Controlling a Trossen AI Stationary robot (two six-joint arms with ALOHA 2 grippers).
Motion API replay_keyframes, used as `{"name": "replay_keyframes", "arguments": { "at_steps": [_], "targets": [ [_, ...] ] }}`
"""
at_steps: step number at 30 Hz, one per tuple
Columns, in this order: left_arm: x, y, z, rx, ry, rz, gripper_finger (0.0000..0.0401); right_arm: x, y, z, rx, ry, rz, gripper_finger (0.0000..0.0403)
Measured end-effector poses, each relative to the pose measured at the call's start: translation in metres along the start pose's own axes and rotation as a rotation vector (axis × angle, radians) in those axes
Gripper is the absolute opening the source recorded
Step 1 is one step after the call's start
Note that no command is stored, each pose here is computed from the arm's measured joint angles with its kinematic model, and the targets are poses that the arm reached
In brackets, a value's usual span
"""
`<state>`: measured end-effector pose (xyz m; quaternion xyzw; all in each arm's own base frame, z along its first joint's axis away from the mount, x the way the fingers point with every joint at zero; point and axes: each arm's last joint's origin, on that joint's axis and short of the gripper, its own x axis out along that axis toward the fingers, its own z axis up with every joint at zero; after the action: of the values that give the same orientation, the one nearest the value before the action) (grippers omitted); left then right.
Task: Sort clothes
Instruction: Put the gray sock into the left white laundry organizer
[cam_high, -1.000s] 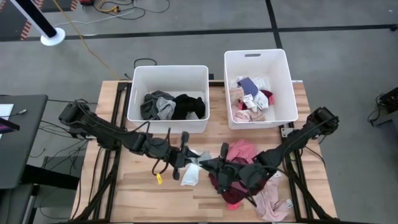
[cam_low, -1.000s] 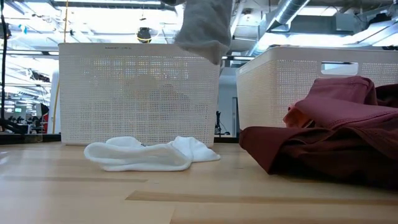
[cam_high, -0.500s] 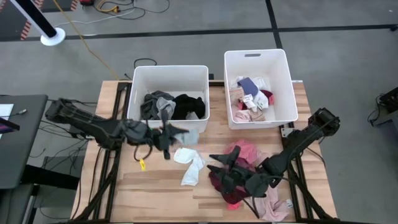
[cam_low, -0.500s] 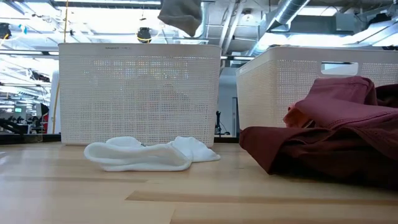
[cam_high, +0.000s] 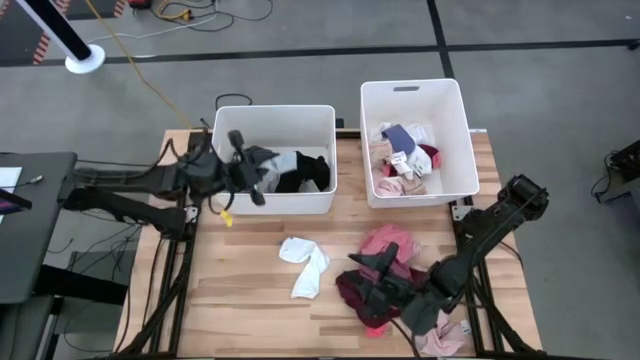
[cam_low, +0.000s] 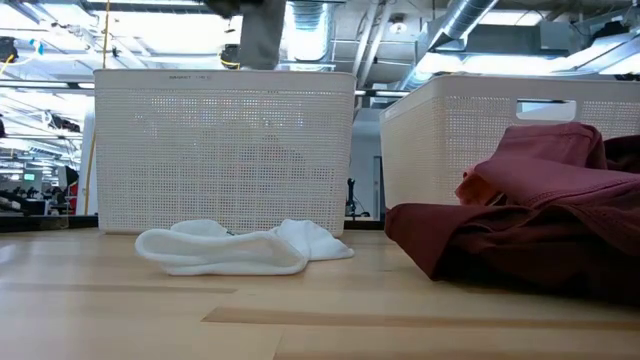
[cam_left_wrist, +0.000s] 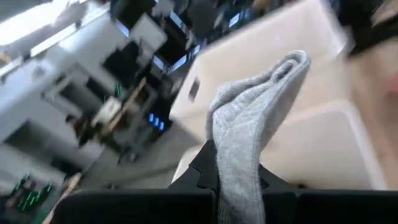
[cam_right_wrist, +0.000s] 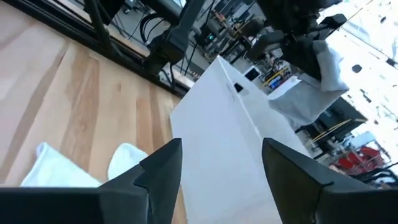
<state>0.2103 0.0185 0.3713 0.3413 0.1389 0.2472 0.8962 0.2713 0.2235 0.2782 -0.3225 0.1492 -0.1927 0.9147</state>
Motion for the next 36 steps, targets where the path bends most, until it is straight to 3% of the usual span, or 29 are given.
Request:
{"name": "replay_keyframes", "arguments": {
  "at_steps": [9, 17, 26, 36],
  "targets": [
    [0.019, 0.021, -0.047, -0.051, 0.246, -0.035, 0.0002, -0.009, 0.006, -0.009, 0.05, 0.031, 0.032, 0.0232],
    [0.024, 0.037, -0.077, -0.182, 0.359, -0.1, 0.0003, -0.011, 0.007, -0.011, 0.073, 0.037, 0.037, 0.0232],
    [0.034, 0.038, -0.104, -0.232, 0.519, -0.159, 0.0006, -0.011, 0.007, -0.011, 0.086, 0.037, 0.037, 0.0232],
    [0.043, 0.038, -0.118, -0.264, 0.594, -0.156, 0.0067, -0.011, 0.007, -0.011, 0.102, 0.037, 0.036, 0.0232]
  ]
}}
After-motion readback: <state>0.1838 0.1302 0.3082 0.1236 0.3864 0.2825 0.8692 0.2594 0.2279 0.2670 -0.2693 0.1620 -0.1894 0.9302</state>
